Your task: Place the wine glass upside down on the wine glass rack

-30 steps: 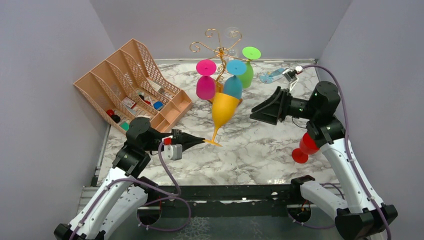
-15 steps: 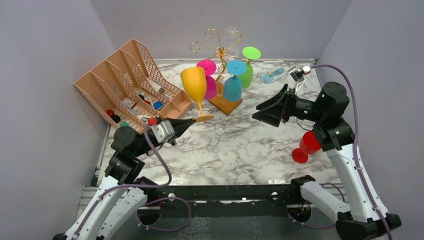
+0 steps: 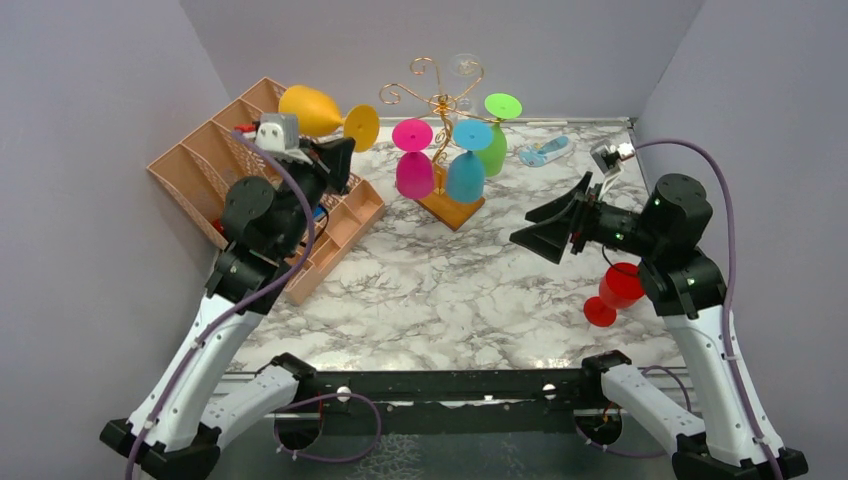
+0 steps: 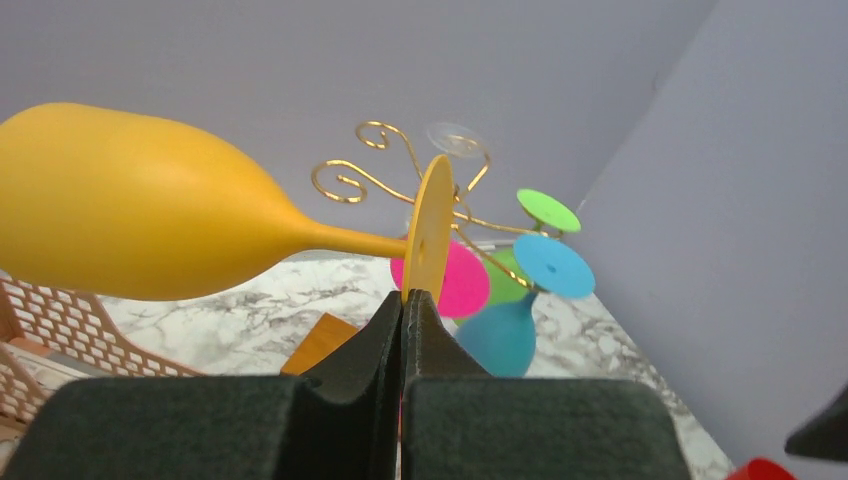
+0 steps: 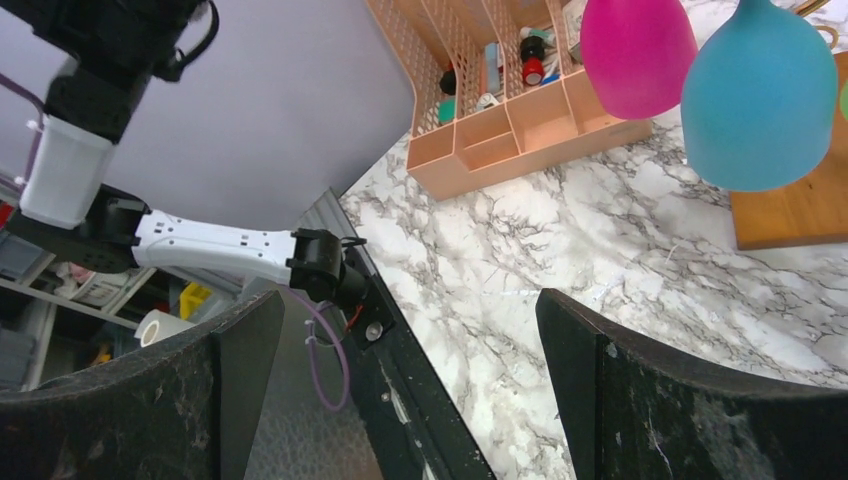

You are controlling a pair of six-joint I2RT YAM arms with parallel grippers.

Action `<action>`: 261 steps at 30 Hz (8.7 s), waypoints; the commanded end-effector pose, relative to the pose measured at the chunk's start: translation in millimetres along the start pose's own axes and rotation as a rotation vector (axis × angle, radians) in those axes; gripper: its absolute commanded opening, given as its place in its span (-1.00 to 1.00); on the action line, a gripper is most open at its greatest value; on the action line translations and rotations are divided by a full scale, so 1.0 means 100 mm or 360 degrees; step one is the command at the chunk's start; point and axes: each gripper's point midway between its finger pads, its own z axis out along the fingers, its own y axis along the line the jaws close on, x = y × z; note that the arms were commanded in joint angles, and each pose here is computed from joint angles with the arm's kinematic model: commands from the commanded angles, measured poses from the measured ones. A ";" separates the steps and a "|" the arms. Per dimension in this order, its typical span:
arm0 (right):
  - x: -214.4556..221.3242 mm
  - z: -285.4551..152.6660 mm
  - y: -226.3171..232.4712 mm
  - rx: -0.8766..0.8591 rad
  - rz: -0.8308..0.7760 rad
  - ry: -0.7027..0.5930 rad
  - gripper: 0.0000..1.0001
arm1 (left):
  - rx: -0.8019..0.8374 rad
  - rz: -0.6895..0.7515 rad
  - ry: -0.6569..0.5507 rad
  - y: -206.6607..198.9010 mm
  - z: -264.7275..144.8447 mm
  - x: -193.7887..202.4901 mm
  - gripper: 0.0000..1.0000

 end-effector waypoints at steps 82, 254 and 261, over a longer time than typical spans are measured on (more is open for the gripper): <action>-0.04 -0.19 0.13 0.0084 -0.0067 -0.0074 0.99 | 0.0426 -0.0978 0.0590 0.15 2.54 0.73 -1.00; 0.48 -0.70 -1.08 0.1295 0.0502 -0.0161 0.99 | -0.0380 0.0018 0.0328 1.02 0.21 0.54 0.98; 0.75 -1.15 -1.46 0.1849 0.0726 -0.0262 0.10 | -0.0261 -0.0142 0.0524 0.86 -0.20 1.18 0.98</action>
